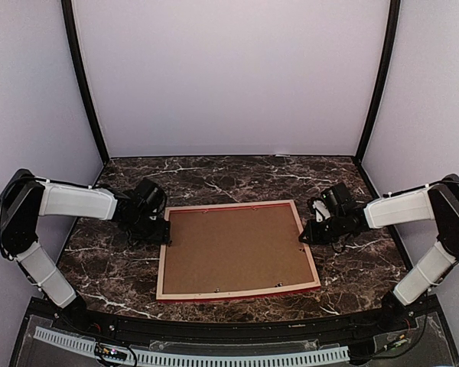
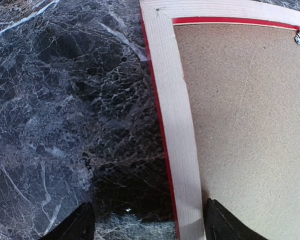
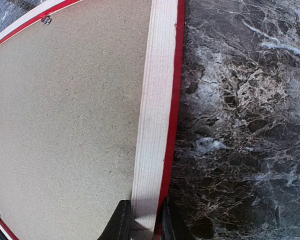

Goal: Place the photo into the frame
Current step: Press the fastener onto the backboard.

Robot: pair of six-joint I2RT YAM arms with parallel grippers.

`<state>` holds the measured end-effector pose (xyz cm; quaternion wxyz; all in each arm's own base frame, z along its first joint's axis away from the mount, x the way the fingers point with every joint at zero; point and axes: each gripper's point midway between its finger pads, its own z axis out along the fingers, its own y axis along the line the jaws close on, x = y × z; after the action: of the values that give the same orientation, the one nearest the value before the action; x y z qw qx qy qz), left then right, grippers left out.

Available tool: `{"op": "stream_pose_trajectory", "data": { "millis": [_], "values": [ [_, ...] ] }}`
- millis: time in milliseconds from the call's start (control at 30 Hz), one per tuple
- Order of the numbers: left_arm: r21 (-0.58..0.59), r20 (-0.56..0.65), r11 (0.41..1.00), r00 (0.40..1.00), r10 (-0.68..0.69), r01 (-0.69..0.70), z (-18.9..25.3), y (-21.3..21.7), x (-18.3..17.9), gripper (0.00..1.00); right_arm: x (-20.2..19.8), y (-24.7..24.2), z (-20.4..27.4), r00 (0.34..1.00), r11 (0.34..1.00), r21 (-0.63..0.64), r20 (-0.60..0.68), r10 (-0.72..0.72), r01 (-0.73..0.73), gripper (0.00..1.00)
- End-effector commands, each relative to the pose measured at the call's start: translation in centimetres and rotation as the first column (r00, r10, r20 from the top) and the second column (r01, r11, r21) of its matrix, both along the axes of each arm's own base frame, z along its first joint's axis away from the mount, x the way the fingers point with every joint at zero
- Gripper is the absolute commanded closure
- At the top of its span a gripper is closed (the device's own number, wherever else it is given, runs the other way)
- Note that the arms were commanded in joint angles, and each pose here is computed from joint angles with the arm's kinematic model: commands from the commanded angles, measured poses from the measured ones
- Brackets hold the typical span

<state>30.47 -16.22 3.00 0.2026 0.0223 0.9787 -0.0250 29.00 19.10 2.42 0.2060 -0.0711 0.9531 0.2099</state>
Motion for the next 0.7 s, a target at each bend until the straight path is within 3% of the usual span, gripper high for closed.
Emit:
{"op": "stream_pose_trajectory", "data": {
  "millis": [0, 667],
  "values": [
    [-0.006, -0.048, 1.000, 0.999, -0.014, 0.014, -0.6, 0.5, -1.6, 0.23, -3.0, -1.2, -3.2, 0.993, 0.997, -0.067, -0.116, 0.033, -0.041, 1.00],
    [-0.104, -0.116, 0.992, 0.989, -0.090, 0.078, -0.9, -1.3, -4.4, 0.26, -3.1, -1.3, -3.4, 0.992, 0.997, -0.068, -0.123, 0.029, -0.038, 1.00]
  ]
}}
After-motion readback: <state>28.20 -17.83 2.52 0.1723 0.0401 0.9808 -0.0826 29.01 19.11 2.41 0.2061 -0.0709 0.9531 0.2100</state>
